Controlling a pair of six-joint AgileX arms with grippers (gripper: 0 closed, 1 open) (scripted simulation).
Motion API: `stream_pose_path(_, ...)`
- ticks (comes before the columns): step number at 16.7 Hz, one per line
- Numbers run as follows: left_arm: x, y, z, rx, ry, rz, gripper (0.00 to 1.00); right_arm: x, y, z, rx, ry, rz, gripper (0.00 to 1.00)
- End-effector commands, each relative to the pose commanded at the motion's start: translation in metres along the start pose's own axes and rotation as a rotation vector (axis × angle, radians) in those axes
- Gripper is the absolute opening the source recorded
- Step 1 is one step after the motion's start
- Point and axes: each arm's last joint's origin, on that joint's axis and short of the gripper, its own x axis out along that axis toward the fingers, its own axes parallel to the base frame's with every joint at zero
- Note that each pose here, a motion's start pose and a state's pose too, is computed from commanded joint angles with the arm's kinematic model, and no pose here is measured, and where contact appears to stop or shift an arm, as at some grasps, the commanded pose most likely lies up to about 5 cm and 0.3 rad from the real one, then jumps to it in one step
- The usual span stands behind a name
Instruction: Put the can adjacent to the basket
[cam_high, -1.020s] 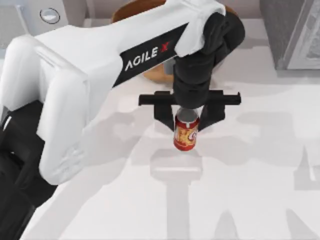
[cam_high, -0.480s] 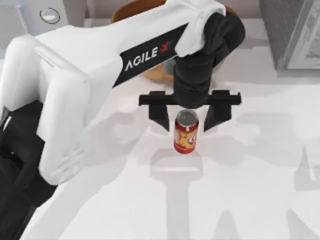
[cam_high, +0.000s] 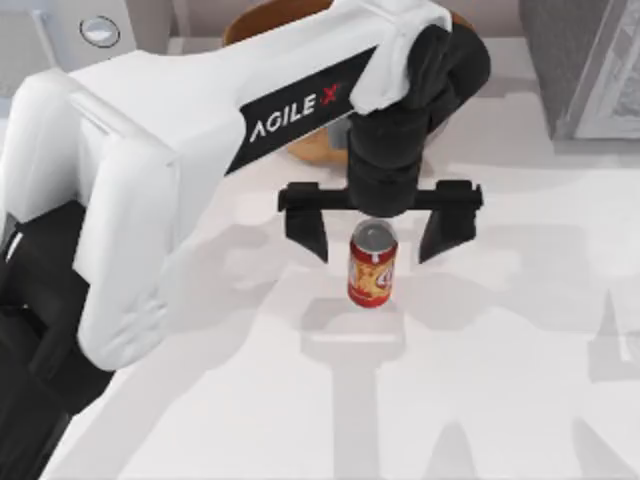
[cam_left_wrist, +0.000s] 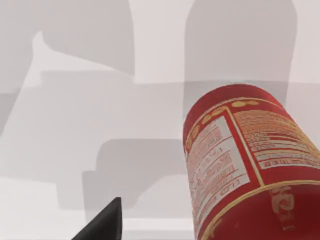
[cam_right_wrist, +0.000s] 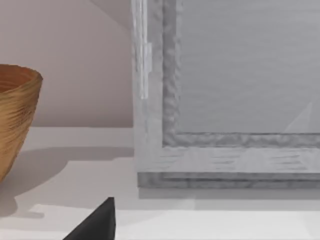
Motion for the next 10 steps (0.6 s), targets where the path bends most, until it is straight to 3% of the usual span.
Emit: stream_pose_path(10, -0.040, 0.001, 0.001, -0.002, 0.000, 0.000, 1.00, 0.000, 0.000, 0.000, 0.000, 0.000, 0.000, 1.00)
